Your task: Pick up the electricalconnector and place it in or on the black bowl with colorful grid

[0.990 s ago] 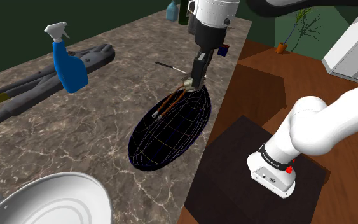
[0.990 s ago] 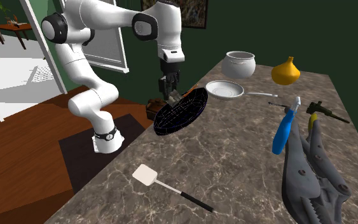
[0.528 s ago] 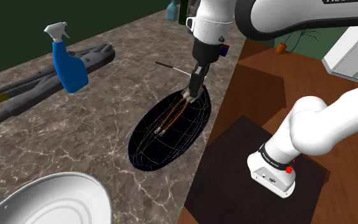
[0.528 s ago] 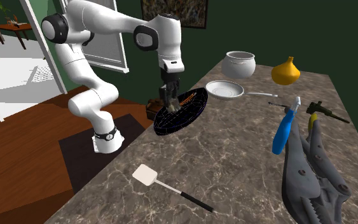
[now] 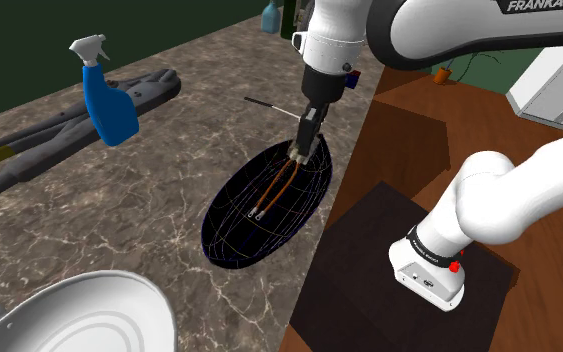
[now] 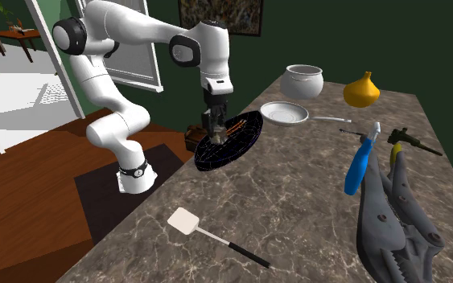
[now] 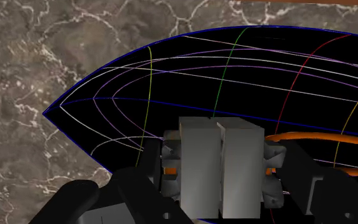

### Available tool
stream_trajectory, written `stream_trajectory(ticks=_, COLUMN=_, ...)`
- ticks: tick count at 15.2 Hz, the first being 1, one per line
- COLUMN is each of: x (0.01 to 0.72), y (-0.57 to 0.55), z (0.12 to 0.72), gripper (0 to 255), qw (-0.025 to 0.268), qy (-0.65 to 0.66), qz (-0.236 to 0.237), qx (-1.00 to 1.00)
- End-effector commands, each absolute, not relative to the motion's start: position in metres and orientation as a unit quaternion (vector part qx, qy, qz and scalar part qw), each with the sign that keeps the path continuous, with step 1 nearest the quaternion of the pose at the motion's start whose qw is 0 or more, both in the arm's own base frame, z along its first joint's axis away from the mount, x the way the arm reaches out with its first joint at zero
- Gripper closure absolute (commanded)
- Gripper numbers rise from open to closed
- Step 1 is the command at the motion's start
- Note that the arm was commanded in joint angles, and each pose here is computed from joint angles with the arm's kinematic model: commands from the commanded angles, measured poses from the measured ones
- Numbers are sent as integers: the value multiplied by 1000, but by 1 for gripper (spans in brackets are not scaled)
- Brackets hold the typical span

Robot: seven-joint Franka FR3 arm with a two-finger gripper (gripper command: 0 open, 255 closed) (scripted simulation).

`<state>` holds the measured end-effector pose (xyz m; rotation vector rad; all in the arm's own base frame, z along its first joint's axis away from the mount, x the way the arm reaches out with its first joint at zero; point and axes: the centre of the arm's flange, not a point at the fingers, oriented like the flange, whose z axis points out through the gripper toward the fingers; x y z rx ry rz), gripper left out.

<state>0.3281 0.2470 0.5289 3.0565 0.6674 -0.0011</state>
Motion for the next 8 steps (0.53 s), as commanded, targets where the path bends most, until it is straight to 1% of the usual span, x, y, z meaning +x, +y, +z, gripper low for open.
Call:
stream_trajectory(ticks=1, x=328, y=247, z=529, gripper=0, qw=7, qy=213, qz=0, qx=977)
stream_trajectory(ticks=6, x=328, y=247, z=529, gripper=0, qw=7, qy=213, qz=0, qx=977)
stream_trajectory(ticks=8, x=328, y=247, z=555, gripper=0, qw=7, qy=213, qz=0, qx=977)
